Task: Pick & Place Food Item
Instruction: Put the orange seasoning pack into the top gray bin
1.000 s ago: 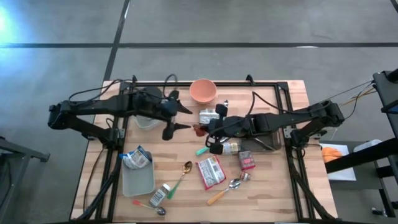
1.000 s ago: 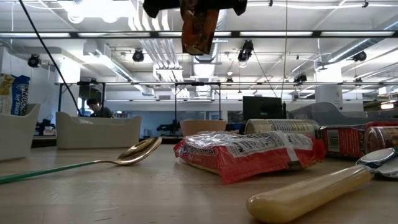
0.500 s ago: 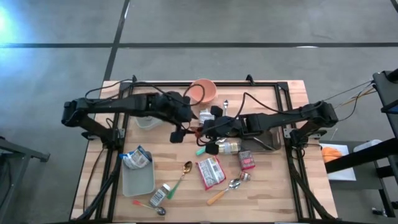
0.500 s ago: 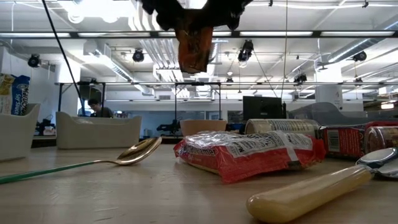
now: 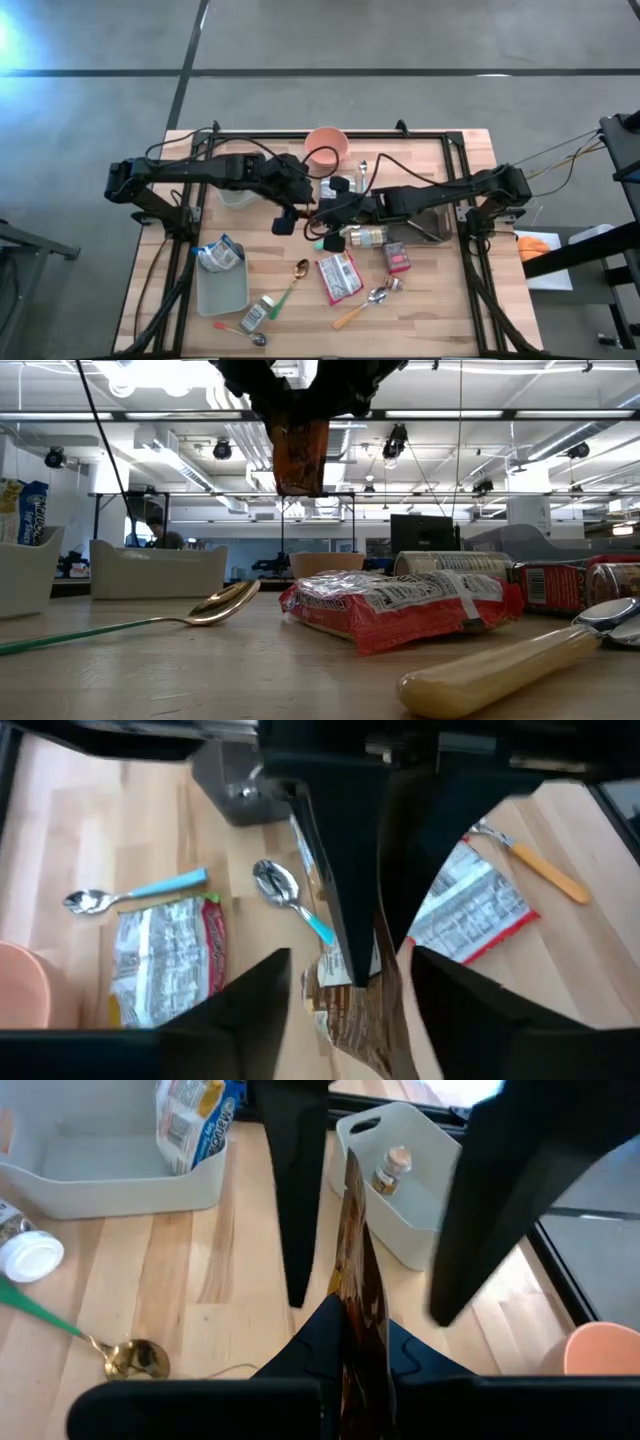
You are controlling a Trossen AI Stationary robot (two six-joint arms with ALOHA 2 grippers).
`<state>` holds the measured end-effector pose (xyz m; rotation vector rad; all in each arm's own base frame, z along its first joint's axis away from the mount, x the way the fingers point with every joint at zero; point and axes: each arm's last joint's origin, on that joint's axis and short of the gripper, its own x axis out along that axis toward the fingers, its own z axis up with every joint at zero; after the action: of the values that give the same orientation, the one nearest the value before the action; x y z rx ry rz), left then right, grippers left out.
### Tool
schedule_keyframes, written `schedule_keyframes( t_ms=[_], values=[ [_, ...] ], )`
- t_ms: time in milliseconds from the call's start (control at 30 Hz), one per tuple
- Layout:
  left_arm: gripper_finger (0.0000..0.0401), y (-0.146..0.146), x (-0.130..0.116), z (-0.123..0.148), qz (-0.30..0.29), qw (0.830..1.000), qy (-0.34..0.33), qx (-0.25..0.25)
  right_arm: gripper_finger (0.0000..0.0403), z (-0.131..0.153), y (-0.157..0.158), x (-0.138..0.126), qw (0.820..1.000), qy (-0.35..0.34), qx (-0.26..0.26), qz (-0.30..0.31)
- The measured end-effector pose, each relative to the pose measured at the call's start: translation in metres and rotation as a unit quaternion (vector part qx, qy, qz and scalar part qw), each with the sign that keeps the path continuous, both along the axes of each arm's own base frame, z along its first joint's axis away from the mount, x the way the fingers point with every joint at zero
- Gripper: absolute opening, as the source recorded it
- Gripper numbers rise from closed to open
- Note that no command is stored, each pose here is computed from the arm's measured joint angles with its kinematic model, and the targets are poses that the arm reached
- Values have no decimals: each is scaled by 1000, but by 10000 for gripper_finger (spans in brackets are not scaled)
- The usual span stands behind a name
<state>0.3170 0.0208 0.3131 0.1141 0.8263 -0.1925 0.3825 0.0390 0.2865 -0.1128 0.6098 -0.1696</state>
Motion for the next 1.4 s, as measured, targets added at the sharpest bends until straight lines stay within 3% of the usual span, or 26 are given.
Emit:
schedule_keyframes(
  t_ms=[333, 700, 1033, 1167, 1400],
  values=[
    [14, -1, -5, -6, 11, 999, 44, -9, 8, 3, 1, 1, 1000, -5, 4, 6],
    [2, 0, -5, -6, 37, 998, 45, -16, 8, 3, 2, 1, 999, -13, 41, -18],
    [1, 1, -7, -3, 63, 997, 51, -19, 13, 4, 1, 2, 999, -19, 35, -17],
    [0, 1, -9, -2, 78, 995, 54, -13, 56, 5, 1, 2, 999, -24, 40, -19],
    [0, 3, -16, 1, 110, 992, 69, 11, 193, 6, 0, 2, 997, -30, 61, -35]
  ],
)
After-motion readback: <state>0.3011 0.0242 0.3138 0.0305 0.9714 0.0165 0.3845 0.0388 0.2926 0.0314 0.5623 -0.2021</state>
